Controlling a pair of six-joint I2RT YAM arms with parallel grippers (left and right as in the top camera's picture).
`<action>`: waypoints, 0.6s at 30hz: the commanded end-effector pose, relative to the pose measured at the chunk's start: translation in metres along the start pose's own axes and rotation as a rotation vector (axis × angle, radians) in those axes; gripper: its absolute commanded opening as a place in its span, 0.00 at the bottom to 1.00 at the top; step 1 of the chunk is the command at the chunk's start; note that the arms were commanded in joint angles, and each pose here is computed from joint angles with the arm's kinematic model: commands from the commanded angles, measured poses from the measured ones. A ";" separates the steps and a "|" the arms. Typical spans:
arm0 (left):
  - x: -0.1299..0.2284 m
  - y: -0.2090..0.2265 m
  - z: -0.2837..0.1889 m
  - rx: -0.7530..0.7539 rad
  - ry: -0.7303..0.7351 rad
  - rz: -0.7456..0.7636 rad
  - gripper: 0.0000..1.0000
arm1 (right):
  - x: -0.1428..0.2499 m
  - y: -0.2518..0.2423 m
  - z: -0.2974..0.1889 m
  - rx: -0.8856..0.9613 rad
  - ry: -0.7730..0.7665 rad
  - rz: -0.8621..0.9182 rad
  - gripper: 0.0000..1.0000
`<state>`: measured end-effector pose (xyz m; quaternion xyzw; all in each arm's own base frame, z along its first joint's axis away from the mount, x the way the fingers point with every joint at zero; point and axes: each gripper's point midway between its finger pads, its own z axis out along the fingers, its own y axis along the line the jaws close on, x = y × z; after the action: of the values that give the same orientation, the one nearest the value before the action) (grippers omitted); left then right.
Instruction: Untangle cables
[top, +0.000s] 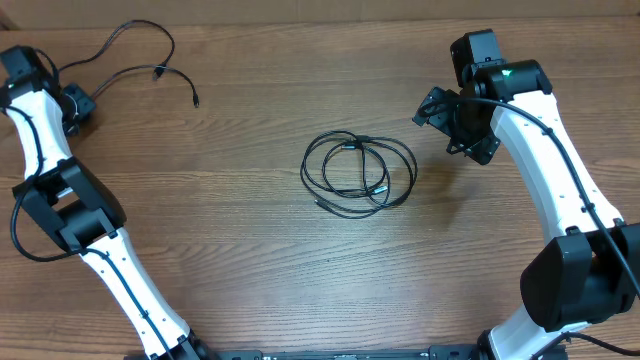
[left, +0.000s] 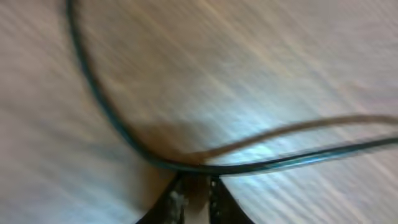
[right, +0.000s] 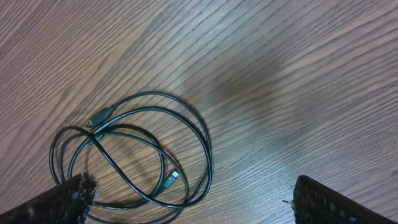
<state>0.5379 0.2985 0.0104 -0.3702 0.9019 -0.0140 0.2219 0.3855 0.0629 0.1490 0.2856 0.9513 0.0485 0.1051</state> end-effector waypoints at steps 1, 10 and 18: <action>0.015 -0.042 0.009 0.220 0.075 -0.071 0.20 | -0.001 0.000 0.000 -0.002 -0.001 -0.002 1.00; 0.035 -0.033 0.021 0.163 0.131 -0.035 0.50 | -0.001 0.000 0.000 -0.002 -0.001 -0.002 1.00; 0.066 0.041 0.043 -0.209 0.195 -0.029 0.68 | -0.001 0.000 0.000 -0.002 -0.001 -0.002 1.00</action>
<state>0.5412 0.2670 0.0097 -0.3734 0.9043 -0.0591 0.1984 0.3855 0.0629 0.1490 0.2858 0.9513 0.0487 0.1051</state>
